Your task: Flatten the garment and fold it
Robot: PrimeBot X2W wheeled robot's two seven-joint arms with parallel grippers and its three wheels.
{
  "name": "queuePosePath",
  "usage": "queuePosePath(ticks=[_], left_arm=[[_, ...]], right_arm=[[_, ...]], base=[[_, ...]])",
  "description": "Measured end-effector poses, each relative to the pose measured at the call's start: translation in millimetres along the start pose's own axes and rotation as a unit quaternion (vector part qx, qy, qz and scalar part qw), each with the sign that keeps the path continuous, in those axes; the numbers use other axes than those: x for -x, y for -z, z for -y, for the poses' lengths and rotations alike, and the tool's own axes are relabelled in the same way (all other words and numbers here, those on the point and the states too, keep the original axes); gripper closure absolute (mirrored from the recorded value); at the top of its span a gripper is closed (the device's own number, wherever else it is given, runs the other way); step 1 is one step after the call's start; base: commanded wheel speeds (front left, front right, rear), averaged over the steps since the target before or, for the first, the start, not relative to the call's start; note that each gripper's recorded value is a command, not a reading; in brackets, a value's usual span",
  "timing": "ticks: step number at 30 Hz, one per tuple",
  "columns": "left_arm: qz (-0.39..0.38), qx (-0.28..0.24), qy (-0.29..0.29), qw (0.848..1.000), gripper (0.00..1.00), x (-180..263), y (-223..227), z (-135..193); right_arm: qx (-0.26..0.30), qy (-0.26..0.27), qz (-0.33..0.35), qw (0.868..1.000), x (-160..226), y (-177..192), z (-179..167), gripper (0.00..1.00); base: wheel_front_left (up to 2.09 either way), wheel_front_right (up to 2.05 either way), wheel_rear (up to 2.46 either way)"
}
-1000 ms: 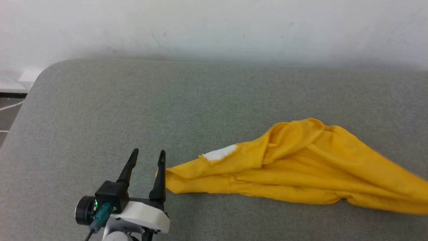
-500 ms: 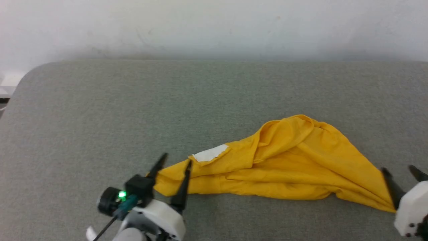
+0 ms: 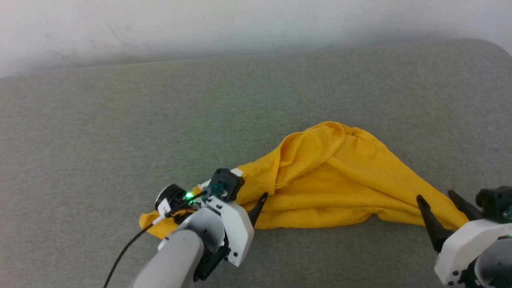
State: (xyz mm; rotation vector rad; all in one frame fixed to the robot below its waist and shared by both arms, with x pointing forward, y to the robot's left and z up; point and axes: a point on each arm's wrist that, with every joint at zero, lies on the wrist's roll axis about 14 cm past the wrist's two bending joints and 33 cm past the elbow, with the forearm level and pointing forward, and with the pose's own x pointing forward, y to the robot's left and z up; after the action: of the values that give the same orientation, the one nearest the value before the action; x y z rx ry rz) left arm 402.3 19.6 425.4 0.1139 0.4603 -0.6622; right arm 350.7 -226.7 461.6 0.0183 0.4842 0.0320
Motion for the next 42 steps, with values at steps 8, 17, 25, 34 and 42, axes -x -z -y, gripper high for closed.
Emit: queuePosePath(ticks=[8,17,25,34,42], left_arm=[[-0.050,-0.036,0.039,0.997,0.52,-29.8,20.3,8.4],[0.075,0.066,0.012,0.995,1.00,-26.6,-32.7,-15.7],[0.156,0.131,-0.171,0.964,1.00,40.0,-50.6,-119.3],[0.084,0.211,-0.353,0.908,1.00,140.6,50.6,-171.4],[0.156,0.218,-0.327,0.906,0.00,151.5,40.7,-143.8]], right_arm=[[-0.023,0.032,-0.043,0.998,-1.2,33.8,14.6,0.00],[-0.026,0.034,-0.052,0.998,-2.9,41.7,15.1,0.00],[-0.010,-0.008,-0.037,0.999,-9.9,29.4,-9.8,0.00],[0.008,-0.060,-0.032,0.998,-16.2,22.5,-44.3,0.00],[0.029,-0.115,-0.015,0.993,-22.5,14.4,-81.0,0.00]], base=[[0.00,0.00,0.00],[0.00,0.00,0.00],[0.00,0.00,0.00],[0.00,0.00,0.00],[0.00,0.00,0.00]])
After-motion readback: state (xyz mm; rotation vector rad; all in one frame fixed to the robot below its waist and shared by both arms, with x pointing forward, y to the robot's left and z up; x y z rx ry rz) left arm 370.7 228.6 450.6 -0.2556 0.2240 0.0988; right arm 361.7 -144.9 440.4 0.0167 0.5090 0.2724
